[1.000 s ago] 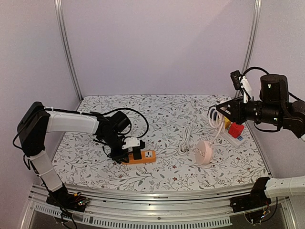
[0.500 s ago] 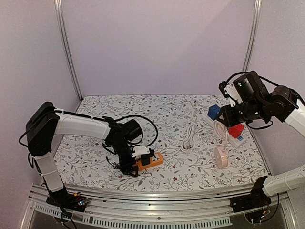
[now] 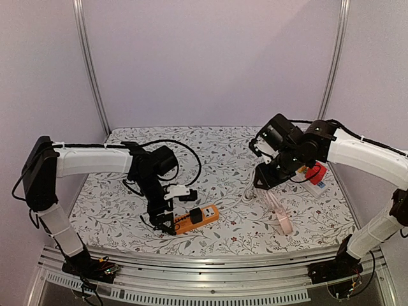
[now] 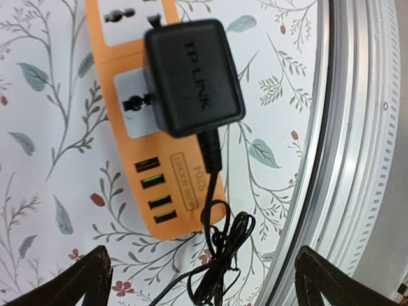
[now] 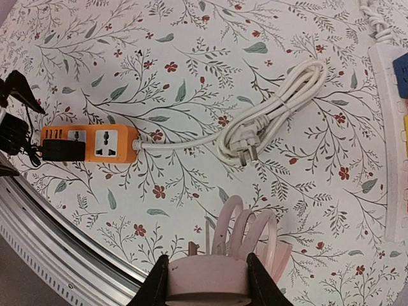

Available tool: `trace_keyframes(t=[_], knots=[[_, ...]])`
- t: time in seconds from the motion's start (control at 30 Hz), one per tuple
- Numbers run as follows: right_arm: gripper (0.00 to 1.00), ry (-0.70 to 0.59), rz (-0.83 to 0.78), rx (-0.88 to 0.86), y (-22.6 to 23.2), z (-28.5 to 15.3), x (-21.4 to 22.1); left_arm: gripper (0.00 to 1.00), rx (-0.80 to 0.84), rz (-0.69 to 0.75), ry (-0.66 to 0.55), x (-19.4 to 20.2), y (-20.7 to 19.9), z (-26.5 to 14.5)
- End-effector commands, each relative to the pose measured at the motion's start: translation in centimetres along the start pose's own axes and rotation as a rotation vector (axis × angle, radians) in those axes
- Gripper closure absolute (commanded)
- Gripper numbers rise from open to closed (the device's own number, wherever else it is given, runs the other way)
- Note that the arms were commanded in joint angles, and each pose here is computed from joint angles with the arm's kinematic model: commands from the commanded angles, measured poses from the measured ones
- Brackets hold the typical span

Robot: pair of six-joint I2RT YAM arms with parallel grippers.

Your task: Insert the plug

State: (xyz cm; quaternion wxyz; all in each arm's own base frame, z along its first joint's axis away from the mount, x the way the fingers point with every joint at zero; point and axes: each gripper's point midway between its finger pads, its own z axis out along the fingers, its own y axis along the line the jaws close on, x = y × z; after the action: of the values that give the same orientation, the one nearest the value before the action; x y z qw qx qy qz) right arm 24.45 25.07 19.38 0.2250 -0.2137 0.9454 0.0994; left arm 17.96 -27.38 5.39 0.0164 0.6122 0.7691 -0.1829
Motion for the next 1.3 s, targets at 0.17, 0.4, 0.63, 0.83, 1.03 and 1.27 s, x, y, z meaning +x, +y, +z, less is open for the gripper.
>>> trace_keyframes(t=[0.17, 0.4, 0.63, 0.83, 1.03, 1.27], knots=[[1.00, 0.145, -0.079, -0.230, 9.5, 6.2, 0.4, 0.01, -0.036, -0.033, -0.169, -0.1, 2.2, -7.0], [1.00, 0.276, -0.063, -0.292, 12.9, 11.5, 0.7, 0.01, -0.040, -0.074, -0.211, 0.1, 3.0, -6.3], [1.00, 0.331, -0.041, -0.269, 14.4, 14.7, 1.4, 0.00, -0.026, -0.094, -0.223, 0.2, 3.3, -5.7], [1.00, 0.338, -0.031, -0.202, 13.6, 16.0, 1.4, 0.00, -0.017, -0.099, -0.223, 0.2, 3.4, -5.3], [1.00, 0.345, -0.067, -0.147, 12.7, 16.6, 1.3, 0.00, -0.016, -0.103, -0.217, 0.3, 3.5, -5.1], [1.00, 0.402, -0.104, -0.082, 11.6, 15.8, 2.2, 0.00, -0.020, -0.105, -0.215, 0.4, 3.5, -5.2]])
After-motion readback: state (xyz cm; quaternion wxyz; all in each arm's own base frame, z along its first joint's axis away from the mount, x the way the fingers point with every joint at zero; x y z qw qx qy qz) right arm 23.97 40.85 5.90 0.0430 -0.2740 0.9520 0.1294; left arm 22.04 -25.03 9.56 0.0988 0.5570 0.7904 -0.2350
